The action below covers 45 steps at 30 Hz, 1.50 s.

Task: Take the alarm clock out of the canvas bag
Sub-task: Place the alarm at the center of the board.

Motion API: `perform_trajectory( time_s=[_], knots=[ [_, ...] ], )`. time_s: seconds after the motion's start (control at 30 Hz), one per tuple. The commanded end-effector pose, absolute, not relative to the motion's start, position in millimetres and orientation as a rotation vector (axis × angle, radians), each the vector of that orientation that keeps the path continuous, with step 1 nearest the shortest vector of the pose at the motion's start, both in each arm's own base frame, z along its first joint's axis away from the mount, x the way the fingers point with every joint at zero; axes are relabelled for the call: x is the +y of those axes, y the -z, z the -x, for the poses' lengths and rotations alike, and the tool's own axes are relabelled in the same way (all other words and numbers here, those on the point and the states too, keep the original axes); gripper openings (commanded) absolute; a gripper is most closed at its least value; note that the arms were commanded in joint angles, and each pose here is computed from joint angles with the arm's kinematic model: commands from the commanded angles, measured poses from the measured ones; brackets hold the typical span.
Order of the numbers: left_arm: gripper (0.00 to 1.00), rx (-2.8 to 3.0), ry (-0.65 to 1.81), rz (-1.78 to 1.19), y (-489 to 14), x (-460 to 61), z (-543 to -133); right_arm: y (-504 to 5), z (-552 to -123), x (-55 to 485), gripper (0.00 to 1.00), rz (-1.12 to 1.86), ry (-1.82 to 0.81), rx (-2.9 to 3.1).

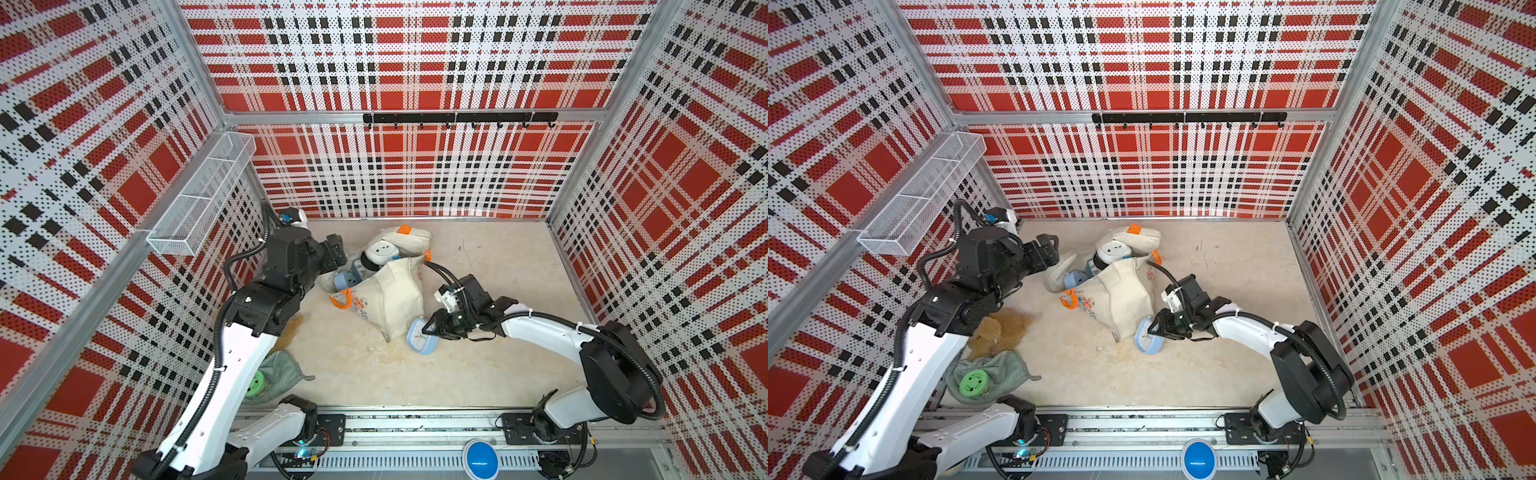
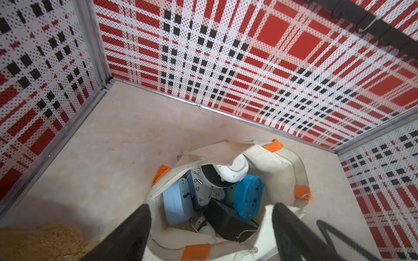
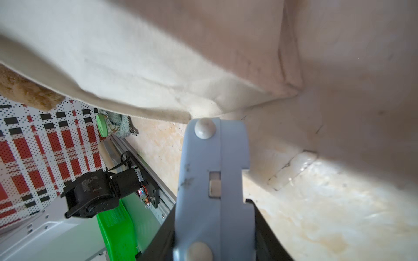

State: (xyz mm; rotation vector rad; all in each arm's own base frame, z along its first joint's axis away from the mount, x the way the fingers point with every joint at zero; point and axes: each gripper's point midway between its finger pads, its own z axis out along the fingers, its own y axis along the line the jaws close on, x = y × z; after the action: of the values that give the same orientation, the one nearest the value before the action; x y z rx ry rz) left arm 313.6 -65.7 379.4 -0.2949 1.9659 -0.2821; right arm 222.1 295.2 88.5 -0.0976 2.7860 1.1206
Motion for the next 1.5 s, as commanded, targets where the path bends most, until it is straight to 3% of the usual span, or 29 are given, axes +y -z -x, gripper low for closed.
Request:
perform_trajectory(
  time_s=[0.0,0.47,0.7,0.93,1.03,1.17,1.33,1.47],
  knots=[
    [0.87,1.979,0.285,0.327,-378.7,-58.5,-306.0,-118.6,-244.3,326.1,0.43,-0.221,-1.218,2.564],
    [0.88,1.948,0.325,0.384,-384.2,-48.3,-281.6,-77.6,-205.0,410.7,0.52,-0.288,-1.349,2.596],
    [0.88,1.966,0.338,0.392,-378.0,-50.5,-281.9,-63.9,-197.6,399.2,0.62,-0.378,-1.305,2.635],
    [0.88,1.986,0.335,0.399,-374.7,-51.9,-285.3,-57.6,-185.7,375.1,0.76,-0.422,-1.104,2.761],
    [0.88,2.012,0.322,0.416,-368.9,-50.1,-283.2,-65.2,-183.9,361.8,0.78,-0.438,-1.016,2.775],
    [0.89,2.064,0.334,0.411,-359.1,-54.8,-278.2,-109.3,-195.7,343.8,0.78,-0.376,-0.936,2.675],
    [0.89,2.170,0.317,0.411,-337.9,-62.7,-279.3,-239.4,-234.7,334.5,0.77,0.013,-0.770,2.439],
    [0.89,2.247,0.326,0.436,-316.9,-66.4,-288.8,-308.9,-281.6,331.4,0.77,0.166,-0.707,2.323]
  ],
)
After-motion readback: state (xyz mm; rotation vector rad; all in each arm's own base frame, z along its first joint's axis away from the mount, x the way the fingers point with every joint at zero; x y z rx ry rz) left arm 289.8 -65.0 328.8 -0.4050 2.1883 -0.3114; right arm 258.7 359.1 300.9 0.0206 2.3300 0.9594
